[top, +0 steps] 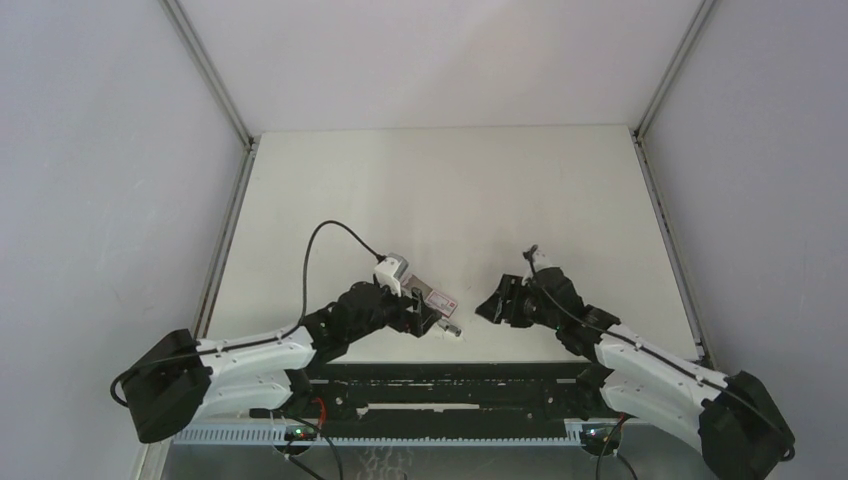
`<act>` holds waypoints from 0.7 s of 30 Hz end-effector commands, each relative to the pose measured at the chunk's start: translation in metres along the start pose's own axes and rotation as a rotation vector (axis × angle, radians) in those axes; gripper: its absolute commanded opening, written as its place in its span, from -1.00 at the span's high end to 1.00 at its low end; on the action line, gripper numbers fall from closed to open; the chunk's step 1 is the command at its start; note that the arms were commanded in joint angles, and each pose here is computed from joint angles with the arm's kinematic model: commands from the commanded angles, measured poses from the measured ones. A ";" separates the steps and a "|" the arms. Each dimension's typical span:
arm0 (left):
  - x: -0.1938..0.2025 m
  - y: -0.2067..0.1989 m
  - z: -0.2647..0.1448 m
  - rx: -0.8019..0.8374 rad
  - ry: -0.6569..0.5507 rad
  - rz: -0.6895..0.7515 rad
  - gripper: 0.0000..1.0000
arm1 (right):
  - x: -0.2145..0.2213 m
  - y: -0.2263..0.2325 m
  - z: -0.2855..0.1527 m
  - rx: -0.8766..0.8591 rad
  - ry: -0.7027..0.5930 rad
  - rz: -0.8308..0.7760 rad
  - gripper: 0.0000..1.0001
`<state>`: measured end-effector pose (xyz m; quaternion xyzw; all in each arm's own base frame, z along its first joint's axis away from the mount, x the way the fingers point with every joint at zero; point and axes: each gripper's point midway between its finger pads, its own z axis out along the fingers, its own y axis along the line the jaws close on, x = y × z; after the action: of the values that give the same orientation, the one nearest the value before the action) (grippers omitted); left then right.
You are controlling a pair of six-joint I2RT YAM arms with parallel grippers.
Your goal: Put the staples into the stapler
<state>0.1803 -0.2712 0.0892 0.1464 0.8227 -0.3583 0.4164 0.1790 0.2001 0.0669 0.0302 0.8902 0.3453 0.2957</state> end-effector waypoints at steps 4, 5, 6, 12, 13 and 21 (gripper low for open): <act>-0.005 -0.005 0.010 0.026 0.005 -0.036 -0.79 | 0.020 0.043 0.021 -0.115 0.068 0.040 -0.15; -0.004 -0.006 0.010 0.031 0.009 -0.036 -0.80 | 0.025 0.045 0.024 -0.118 0.081 0.039 -0.14; -0.004 -0.007 0.011 0.037 0.012 -0.035 -0.80 | 0.029 0.048 0.026 -0.124 0.092 0.039 -0.13; -0.003 -0.013 0.017 0.068 0.027 -0.012 -0.79 | 0.046 0.053 0.041 -0.124 0.147 0.036 0.00; -0.003 -0.014 0.018 0.073 0.032 -0.005 -0.79 | 0.047 0.054 0.043 -0.124 0.153 0.034 0.02; -0.005 -0.024 0.027 0.115 0.065 0.058 -0.75 | 0.050 0.052 0.053 -0.100 0.165 0.027 0.14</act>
<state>0.1740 -0.2834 0.0589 0.1771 0.8434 -0.3564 0.3609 0.1442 0.2662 0.0231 -0.0004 0.9105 0.3669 0.1907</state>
